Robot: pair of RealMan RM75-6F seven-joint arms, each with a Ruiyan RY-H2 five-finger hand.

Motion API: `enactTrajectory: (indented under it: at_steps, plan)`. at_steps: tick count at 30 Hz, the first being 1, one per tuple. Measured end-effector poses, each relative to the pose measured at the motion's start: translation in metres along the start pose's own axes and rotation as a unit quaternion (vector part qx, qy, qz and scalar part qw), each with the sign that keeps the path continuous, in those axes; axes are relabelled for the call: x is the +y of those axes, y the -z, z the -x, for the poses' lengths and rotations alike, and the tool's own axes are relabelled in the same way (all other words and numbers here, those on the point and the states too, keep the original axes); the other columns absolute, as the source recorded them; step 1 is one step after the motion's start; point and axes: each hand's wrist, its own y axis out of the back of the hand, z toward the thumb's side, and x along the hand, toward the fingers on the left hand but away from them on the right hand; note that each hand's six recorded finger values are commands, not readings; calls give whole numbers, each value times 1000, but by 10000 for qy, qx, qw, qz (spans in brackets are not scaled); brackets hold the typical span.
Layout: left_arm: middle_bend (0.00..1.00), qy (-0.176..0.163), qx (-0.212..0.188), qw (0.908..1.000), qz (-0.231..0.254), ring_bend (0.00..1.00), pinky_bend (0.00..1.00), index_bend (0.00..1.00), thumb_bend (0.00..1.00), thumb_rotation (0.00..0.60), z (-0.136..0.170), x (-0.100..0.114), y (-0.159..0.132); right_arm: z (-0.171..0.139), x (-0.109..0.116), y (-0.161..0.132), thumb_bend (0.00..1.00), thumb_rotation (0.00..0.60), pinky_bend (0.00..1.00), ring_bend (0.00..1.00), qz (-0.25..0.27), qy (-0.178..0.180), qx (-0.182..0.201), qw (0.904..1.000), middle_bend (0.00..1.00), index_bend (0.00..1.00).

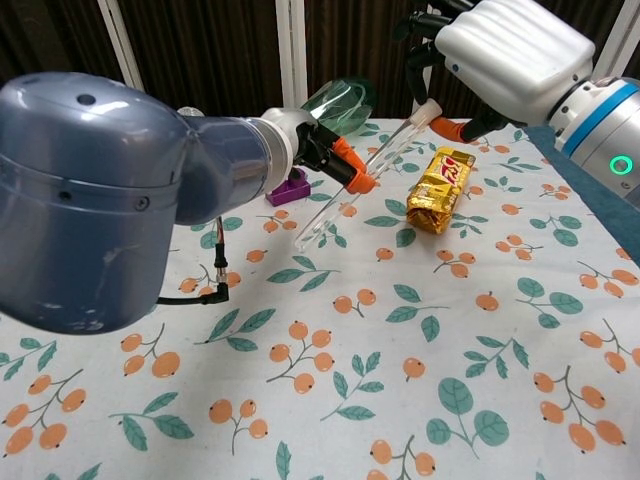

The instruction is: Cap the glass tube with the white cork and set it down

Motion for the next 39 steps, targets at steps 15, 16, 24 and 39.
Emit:
enactTrajectory:
  at_steps: [15,16,24,39]
  plan:
    - [511,-112,-23,9999,-82,98,0,648,542,600,1,9,2,-7,1,-2,405,600,0,37,10,-49,13,10000,214,641]
    - [511,-117,-23,9999,-80,98,0,648,542,600,1,9,2,-7,1,-2,405,600,0,37,10,-46,17,10000,213,626]
    - [511,-141,-100,9998,-102,98,0,647,542,600,3,11,-1,-10,2,0,405,600,0,0,-112,-121,6,9999,30,85]
    - [511,-268,-277,9985,-387,98,0,647,542,600,8,19,6,-25,1,19,405,600,0,0,-273,-424,-239,9984,1,4]
